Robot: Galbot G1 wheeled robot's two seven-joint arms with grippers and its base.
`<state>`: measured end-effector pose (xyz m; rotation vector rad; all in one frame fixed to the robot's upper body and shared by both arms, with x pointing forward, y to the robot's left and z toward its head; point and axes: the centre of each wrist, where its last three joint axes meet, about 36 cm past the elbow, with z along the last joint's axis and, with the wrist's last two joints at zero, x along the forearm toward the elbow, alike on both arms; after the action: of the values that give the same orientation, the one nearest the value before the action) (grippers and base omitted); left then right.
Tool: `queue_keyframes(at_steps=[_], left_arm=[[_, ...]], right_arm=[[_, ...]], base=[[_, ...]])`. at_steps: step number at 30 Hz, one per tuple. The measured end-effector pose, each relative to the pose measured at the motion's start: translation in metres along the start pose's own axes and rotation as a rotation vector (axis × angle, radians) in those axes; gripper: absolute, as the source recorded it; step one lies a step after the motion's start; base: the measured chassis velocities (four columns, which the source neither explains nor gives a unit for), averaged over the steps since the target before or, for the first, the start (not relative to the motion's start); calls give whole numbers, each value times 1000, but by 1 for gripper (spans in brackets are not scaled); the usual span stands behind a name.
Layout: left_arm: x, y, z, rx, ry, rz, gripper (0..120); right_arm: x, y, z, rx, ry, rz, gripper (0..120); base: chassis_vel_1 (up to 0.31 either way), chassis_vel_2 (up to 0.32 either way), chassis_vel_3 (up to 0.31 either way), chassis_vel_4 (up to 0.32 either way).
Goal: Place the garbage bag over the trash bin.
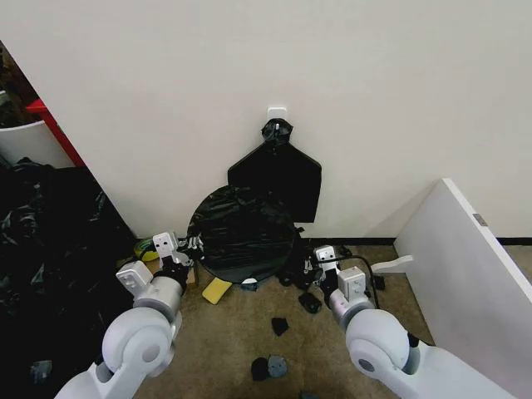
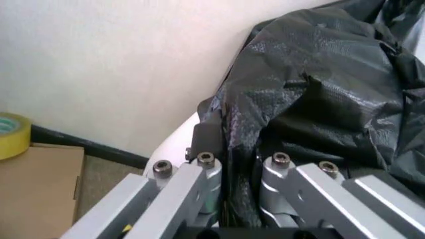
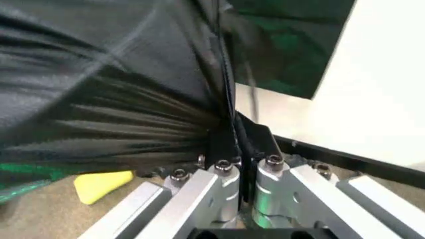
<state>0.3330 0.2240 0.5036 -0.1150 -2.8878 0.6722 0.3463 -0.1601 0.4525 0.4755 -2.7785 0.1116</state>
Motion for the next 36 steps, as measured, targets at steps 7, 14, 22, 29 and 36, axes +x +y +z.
queue_keyframes(at_steps=[7,14,22,29,36], left_arm=[[3,-4,-4,16,-13,9,5],[-6,5,-5,15,-23,-16,5],[-23,18,-12,17,-38,-48,5],[-25,23,-20,28,-50,-55,5],[-16,18,-26,49,-60,-46,5]], right_arm=[[-20,-11,37,91,-193,-124,1],[-34,-51,73,306,-417,-288,27],[-20,-66,77,279,-398,-371,56],[8,-34,53,-39,-197,-420,81],[12,-10,44,-182,-90,-470,100]], base=[[0,0,0,0],[0,0,0,0],[0,0,0,0],[0,0,0,0],[0,0,0,0]])
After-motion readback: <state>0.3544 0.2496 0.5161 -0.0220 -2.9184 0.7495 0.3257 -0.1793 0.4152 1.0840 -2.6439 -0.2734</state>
